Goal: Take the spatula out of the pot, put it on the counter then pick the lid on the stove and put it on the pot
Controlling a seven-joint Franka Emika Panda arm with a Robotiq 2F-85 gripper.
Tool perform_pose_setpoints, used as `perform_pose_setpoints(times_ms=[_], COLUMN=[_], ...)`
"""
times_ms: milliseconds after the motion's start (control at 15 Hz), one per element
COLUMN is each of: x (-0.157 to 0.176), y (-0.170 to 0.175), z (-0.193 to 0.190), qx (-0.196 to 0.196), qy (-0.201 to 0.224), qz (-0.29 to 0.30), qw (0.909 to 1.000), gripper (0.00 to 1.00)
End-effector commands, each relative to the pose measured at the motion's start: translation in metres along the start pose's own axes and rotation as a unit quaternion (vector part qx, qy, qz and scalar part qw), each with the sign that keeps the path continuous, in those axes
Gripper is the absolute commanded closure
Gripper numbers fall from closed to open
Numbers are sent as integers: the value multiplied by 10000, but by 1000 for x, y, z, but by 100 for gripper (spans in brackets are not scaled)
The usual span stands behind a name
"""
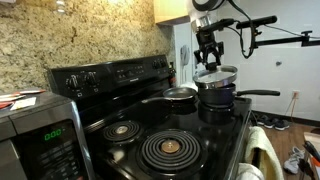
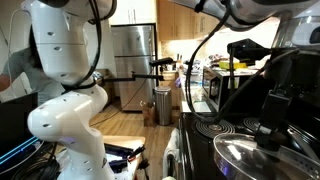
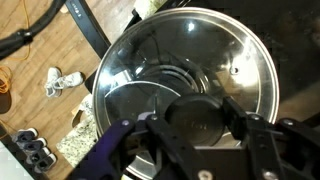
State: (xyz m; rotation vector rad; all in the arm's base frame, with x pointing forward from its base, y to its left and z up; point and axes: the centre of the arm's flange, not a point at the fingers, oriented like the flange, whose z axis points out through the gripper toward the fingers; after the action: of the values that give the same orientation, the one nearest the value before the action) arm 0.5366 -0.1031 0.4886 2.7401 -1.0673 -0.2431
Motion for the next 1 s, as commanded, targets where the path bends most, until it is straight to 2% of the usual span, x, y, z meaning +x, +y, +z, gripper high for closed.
perform_pose_setpoints(times_ms=[0, 467, 933], x=[19, 31, 35], y=[27, 63, 73], z=[-9, 6, 13], qx=[132, 430, 950], qy=[-165, -379, -421], qz=[641, 1456, 2029], qw=[9977, 9877, 9737], gripper=[66, 66, 66])
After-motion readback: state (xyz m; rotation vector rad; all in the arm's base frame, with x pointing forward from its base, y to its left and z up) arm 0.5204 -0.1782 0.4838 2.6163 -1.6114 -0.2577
